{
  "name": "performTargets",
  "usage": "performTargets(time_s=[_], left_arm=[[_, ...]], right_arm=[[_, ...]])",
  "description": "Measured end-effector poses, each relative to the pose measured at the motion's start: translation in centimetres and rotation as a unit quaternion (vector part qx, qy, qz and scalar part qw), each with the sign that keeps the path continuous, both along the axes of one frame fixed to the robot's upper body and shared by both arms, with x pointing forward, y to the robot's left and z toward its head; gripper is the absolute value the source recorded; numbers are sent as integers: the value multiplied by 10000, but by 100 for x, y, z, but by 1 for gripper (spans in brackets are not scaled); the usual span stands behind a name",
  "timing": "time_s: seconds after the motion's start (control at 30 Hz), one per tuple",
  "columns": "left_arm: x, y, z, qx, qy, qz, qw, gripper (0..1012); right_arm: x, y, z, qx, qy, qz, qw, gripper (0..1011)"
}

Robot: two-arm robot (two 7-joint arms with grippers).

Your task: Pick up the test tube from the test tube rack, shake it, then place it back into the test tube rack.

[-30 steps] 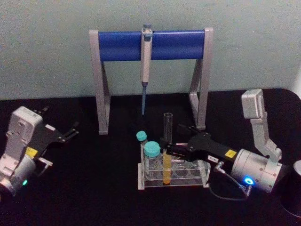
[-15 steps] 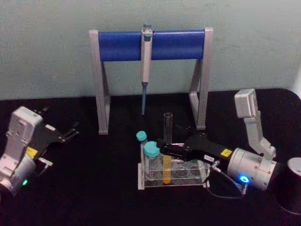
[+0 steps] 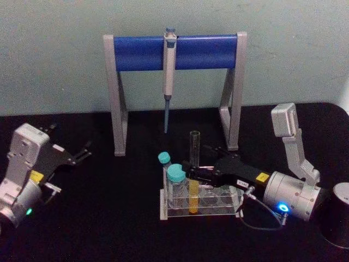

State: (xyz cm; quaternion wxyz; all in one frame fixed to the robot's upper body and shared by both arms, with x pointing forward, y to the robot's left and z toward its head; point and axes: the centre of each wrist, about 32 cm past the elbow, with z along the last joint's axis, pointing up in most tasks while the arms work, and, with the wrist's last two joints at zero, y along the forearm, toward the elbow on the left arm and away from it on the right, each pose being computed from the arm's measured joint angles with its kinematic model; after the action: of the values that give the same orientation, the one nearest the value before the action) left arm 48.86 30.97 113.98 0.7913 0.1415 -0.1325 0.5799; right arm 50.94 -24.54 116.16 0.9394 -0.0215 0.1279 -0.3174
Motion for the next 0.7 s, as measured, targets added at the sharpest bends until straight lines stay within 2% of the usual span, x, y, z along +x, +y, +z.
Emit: performTargets(time_s=[0.27, 0.37, 0.43, 0.7], left_arm=[[0, 0, 0, 0, -1, 0, 10000, 1001], [0, 0, 0, 0, -1, 0, 10000, 1001], [0, 0, 0, 0, -1, 0, 10000, 1001], [0, 0, 0, 0, 0, 0, 10000, 1001]], right_arm=[[-1, -1, 1, 11, -1, -1, 10000, 839], [-2, -1, 1, 15, -2, -2, 10000, 708], [-2, -2, 1, 16, -2, -3, 10000, 674], [-2, -3, 1, 21, -3, -6, 10000, 383]])
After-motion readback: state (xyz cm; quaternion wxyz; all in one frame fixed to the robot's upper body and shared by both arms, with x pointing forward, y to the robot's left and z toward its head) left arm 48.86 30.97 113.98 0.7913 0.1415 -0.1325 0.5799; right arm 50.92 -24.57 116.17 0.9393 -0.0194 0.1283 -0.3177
